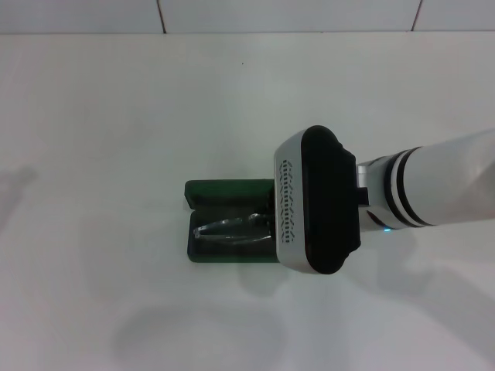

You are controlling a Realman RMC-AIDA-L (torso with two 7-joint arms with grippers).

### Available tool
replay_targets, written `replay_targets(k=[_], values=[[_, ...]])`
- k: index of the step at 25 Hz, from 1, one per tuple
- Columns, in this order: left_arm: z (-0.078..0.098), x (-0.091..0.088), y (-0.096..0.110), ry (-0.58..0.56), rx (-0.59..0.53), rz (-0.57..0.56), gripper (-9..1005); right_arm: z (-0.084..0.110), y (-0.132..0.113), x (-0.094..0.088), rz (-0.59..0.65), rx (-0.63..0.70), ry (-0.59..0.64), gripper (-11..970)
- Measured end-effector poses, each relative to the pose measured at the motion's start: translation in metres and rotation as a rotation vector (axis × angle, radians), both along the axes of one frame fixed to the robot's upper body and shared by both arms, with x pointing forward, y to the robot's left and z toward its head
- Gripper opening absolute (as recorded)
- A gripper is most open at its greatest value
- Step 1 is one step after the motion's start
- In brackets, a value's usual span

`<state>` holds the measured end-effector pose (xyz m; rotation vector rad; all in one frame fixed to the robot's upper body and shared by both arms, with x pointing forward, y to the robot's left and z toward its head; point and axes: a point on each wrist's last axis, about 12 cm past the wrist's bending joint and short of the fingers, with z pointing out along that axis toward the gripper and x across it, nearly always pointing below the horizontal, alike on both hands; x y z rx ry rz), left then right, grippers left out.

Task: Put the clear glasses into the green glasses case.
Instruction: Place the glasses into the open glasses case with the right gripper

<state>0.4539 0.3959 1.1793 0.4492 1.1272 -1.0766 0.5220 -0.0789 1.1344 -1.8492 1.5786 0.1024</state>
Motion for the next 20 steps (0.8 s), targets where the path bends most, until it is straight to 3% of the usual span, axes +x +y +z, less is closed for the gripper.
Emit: replay_targets(k=[9, 14, 20], values=[[0.0006, -0.0006, 0.0019, -0.004, -0.003, 0.012, 36, 0.0002, 0.0, 0.0002, -0.001, 0.005, -0.01, 61], [0.0005, -0.001, 0.0025, -0.007, -0.007, 0.021, 37, 0.0003, 0.0003, -0.0005, 0.003, 0.005, -0.019, 182], [-0.0001, -0.0009, 0.0022, -0.002, -0.001, 0.017, 36, 0.0011, 0.0015, -0.0018, 0.01, 0.007, -0.022, 203]])
